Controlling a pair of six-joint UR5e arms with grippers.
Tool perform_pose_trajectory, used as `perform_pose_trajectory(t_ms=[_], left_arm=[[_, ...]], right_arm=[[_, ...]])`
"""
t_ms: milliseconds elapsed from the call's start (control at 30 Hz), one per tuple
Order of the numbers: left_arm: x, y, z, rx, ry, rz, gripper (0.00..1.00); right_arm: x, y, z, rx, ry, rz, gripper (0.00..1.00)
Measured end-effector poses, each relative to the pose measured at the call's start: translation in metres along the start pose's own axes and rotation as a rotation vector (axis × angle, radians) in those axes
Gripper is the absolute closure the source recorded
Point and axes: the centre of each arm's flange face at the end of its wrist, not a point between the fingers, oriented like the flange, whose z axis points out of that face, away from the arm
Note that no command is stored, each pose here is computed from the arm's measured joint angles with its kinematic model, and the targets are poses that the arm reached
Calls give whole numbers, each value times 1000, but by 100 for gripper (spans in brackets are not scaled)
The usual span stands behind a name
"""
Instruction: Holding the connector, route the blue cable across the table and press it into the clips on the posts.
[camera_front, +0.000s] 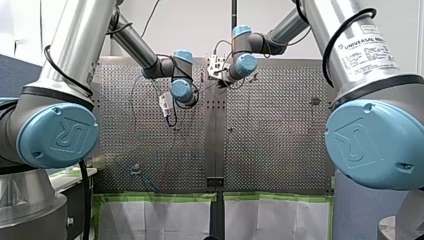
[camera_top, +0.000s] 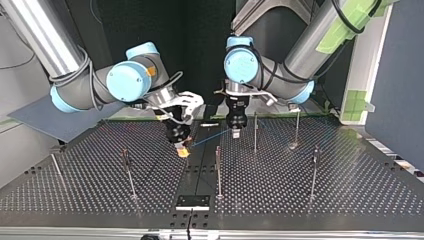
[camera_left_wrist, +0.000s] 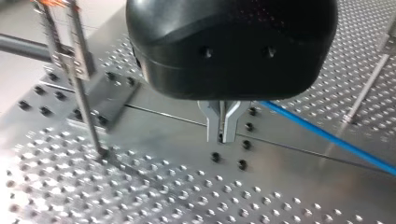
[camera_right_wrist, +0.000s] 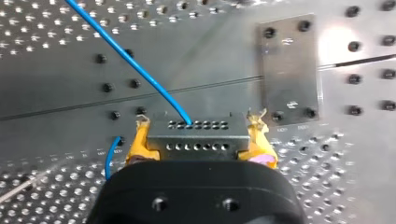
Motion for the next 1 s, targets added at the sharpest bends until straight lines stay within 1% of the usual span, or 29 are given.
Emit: perform_pose_trajectory(t_ms=[167, 333, 600, 733, 867, 1000], left_arm=[[-10, -3, -4, 6, -13, -9, 100], [-31, -5, -12, 9, -34, -19, 100], [-63, -10, -25, 27, -78, -42, 100], [-72, -11, -25, 42, -99, -57, 100], [-74, -12, -22, 63, -107, -68, 100], [-75, -10, -17, 86, -116, -79, 100]], right_arm=[[12, -3, -6, 4, 16, -1, 100], [28, -6, -14, 7, 38, -2, 100], [52, -16, -27, 22, 78, -4, 100], [55, -18, -29, 29, 82, -4, 100], [54, -19, -28, 37, 80, 0, 100], [46, -15, -23, 32, 68, 8, 100]])
